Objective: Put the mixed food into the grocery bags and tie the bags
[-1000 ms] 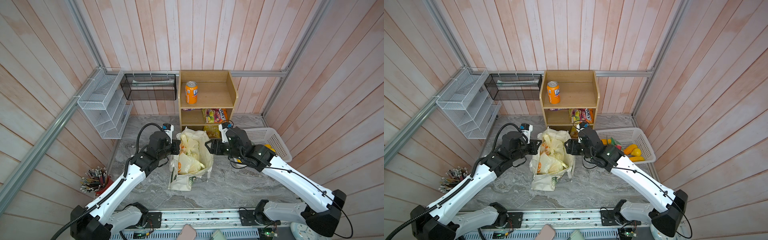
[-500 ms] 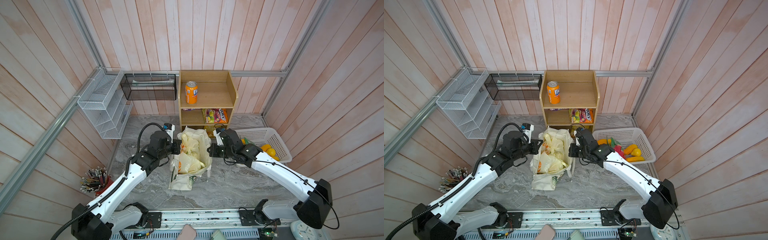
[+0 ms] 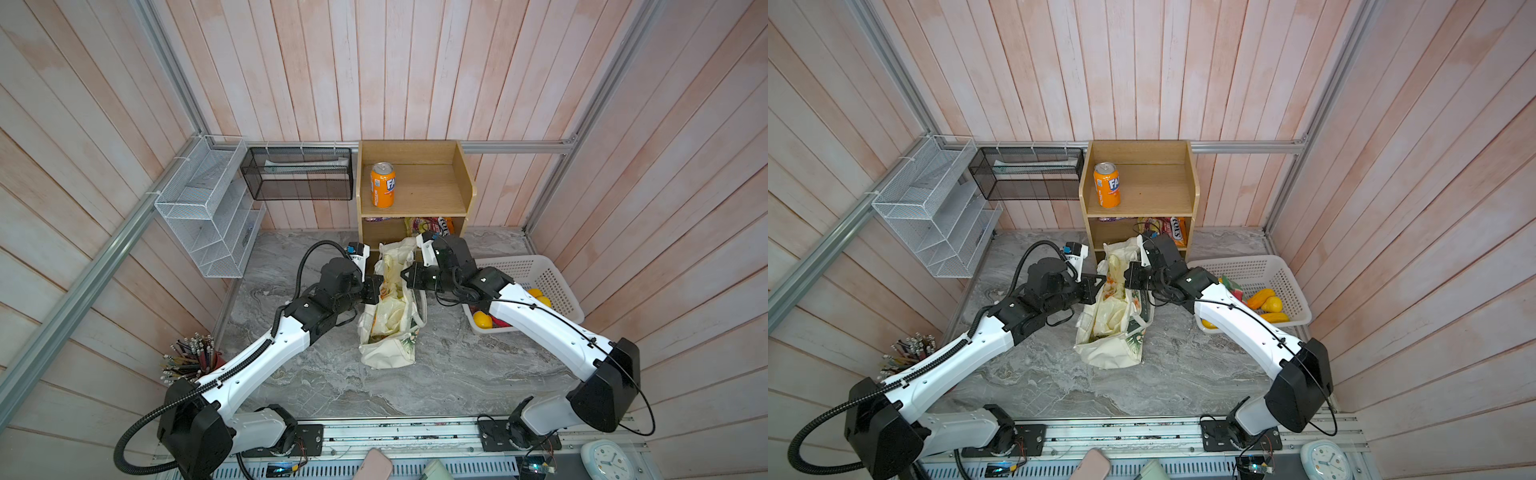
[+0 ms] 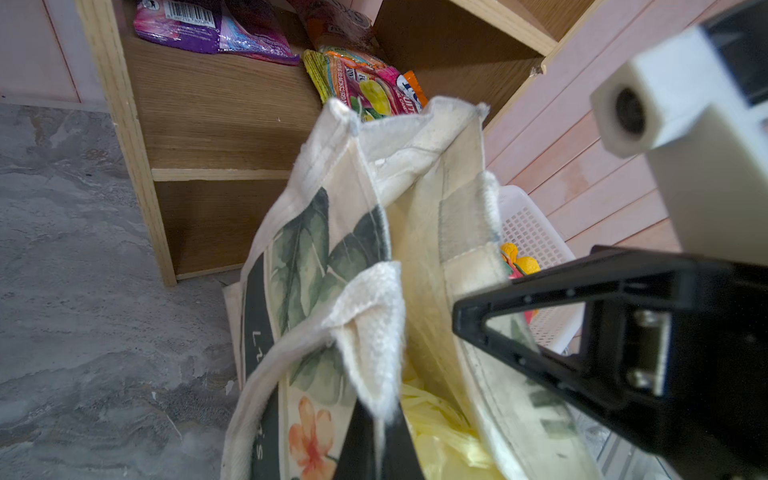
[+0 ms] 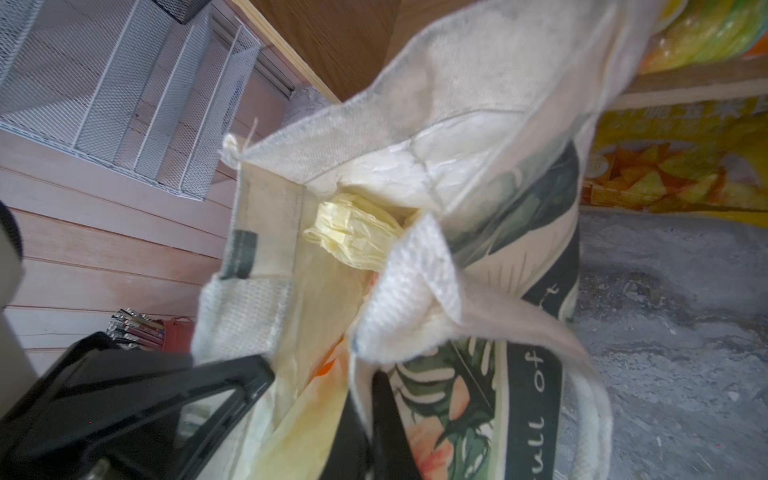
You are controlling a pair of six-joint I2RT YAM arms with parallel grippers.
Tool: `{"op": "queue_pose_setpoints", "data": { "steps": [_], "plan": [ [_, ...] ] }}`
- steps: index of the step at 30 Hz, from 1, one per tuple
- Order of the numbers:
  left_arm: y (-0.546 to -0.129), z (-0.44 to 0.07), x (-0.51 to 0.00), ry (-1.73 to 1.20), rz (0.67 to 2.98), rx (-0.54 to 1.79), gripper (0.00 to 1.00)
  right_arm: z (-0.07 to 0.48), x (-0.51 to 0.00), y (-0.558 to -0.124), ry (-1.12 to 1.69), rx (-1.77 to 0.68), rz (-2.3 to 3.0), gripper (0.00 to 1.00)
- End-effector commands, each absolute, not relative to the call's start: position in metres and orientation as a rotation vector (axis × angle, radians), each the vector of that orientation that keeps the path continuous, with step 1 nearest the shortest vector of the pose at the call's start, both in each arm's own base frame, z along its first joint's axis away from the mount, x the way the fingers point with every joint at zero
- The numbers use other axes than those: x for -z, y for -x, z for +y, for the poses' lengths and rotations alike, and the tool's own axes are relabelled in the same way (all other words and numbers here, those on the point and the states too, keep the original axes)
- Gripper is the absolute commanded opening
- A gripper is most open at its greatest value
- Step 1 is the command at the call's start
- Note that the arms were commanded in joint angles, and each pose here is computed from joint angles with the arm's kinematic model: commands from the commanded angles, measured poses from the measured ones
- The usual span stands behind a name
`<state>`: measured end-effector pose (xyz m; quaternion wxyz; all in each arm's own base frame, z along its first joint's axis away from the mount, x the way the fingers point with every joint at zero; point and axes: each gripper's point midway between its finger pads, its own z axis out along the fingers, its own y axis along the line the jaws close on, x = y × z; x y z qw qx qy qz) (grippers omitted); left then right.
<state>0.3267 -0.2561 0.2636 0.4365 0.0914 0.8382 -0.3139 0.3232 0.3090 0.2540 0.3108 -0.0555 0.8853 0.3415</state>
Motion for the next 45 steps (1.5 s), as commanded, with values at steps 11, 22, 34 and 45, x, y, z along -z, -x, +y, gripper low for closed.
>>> {"op": "queue_pose_setpoints", "data": {
  "steps": [11, 22, 34, 45],
  "plan": [
    [-0.333, -0.25, -0.32, -0.184, 1.872, 0.812, 0.82, 0.275, -0.291, -0.305, 0.149, -0.983, 2.251, 0.72],
    [-0.324, -0.156, -0.351, -0.005, 1.771, 0.581, 1.0, 0.155, -0.345, -0.303, -0.15, -0.726, 2.023, 0.98],
    [-0.338, -0.02, -0.298, 0.185, 1.696, 0.05, 1.0, 0.008, -0.3, -0.325, -0.478, 0.0, 1.563, 0.98],
    [-0.345, 0.0, -0.208, 0.166, 1.624, -0.111, 1.0, -0.03, -0.204, -0.346, -0.408, 0.273, 1.657, 0.98]
  ]
}}
